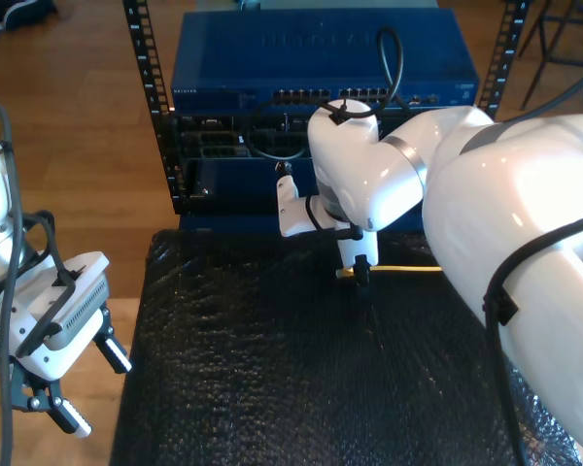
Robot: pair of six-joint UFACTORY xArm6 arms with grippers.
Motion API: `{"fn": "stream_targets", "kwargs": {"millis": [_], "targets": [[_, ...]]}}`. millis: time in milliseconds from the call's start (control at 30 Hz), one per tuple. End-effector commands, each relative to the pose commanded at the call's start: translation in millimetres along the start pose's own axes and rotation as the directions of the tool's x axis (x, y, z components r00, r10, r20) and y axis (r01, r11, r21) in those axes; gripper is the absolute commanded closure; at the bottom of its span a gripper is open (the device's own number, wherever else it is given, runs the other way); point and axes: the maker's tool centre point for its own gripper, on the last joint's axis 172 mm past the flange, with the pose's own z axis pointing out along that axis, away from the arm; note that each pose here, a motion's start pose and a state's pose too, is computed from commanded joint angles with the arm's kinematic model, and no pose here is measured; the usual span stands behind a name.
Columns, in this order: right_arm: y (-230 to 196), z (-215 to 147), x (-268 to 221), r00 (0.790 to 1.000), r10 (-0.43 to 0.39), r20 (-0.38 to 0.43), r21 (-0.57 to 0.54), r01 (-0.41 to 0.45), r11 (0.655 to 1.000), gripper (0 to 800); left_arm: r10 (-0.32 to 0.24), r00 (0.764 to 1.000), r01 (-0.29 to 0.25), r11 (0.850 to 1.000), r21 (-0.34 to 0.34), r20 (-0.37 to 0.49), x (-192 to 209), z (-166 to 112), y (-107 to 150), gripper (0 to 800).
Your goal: Grab the cable and plug it in
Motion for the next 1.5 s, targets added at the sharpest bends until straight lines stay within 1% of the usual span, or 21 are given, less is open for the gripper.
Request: {"fn": "stream_targets", "kwargs": {"millis": [200,767,867,933,1033,1367,1500], "targets": [[1.7,-0.5,-2.9,1.000,-0.015,0.017,-0.011,0.015,1.000,460,0.000,1.000,0.000,1.000,0.000,0.000,0.0,0.0,0.0,0],[-2.6,1.9,0.7,0.998,-0.046,0.038,-0.015,0.047,0.999,462,0.000,1.000,0.000,1.000,-0.001,-0.001,0.2,0.1,0.4,0],[-2.2,1.9,0.1,0.998,-0.037,0.041,-0.017,0.038,0.999,485,0.000,1.000,0.000,1.000,-0.001,-0.001,0.2,0.1,0.4,0],[-1.8,1.1,0.0,0.999,-0.030,0.040,-0.019,0.031,0.999,516,0.000,1.000,0.000,1.000,-0.001,-0.001,0.2,0.1,0.4,0],[-1.8,1.1,0.0,0.999,-0.029,0.040,-0.019,0.030,0.999,534,0.000,1.000,0.000,1.000,-0.001,-0.001,0.2,0.1,0.4,0],[-4.8,3.0,0.8,0.998,-0.034,0.043,-0.015,0.035,0.999,614,0.001,1.000,-0.001,1.000,-0.002,0.000,0.6,0.3,0.3,0],[-5.9,2.0,4.9,0.997,-0.054,0.054,-0.022,0.055,0.998,652,0.000,1.000,0.000,1.000,-0.001,-0.001,0.2,0.1,0.4,0]]}}
